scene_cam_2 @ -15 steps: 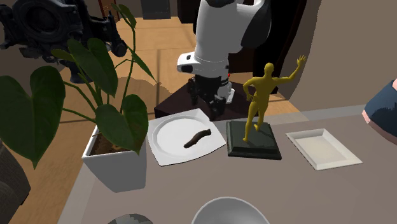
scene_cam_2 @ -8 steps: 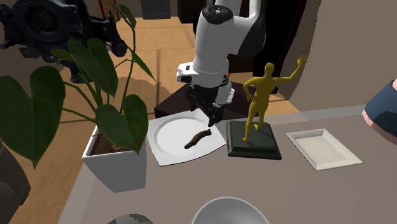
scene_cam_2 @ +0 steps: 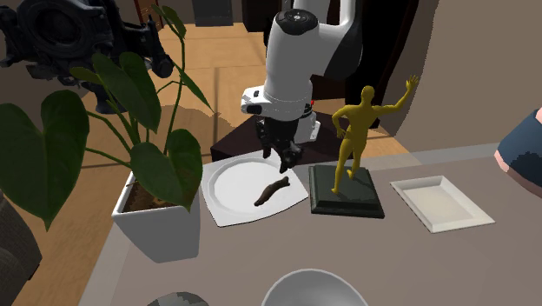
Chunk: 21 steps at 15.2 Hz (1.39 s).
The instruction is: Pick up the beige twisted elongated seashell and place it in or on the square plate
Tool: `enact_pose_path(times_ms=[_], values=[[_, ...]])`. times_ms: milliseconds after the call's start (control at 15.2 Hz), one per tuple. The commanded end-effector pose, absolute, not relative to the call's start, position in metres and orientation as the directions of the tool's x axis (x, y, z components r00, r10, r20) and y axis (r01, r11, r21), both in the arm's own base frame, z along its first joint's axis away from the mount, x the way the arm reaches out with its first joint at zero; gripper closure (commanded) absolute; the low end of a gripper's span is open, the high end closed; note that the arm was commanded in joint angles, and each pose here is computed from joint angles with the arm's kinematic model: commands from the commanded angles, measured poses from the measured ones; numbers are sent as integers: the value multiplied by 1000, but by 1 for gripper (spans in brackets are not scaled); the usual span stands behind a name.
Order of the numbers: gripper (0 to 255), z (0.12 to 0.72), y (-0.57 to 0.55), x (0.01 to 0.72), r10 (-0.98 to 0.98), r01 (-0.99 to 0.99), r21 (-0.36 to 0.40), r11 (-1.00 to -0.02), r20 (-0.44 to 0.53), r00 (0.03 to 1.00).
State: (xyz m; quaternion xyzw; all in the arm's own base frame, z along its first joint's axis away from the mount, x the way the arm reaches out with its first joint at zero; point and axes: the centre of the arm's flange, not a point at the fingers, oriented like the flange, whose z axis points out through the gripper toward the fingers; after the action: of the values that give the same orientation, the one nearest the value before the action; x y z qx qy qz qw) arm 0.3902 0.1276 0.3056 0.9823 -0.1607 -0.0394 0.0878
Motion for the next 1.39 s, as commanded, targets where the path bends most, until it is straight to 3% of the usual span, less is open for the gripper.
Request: enact_pose_path(times_ms=[0, 528, 594, 924, 1320], values=[[255, 306, 128, 390, -323, -309, 185, -933, -49, 945], [255, 306, 128, 390, -323, -309, 185, -933, -49, 945], [0, 306, 128, 390, -323, -309, 185, -933, -49, 945], [0, 243, 151, 351, -440, -453, 218, -864, 109, 892], [0, 216, 145, 351, -441, -455, 219, -863, 112, 890]])
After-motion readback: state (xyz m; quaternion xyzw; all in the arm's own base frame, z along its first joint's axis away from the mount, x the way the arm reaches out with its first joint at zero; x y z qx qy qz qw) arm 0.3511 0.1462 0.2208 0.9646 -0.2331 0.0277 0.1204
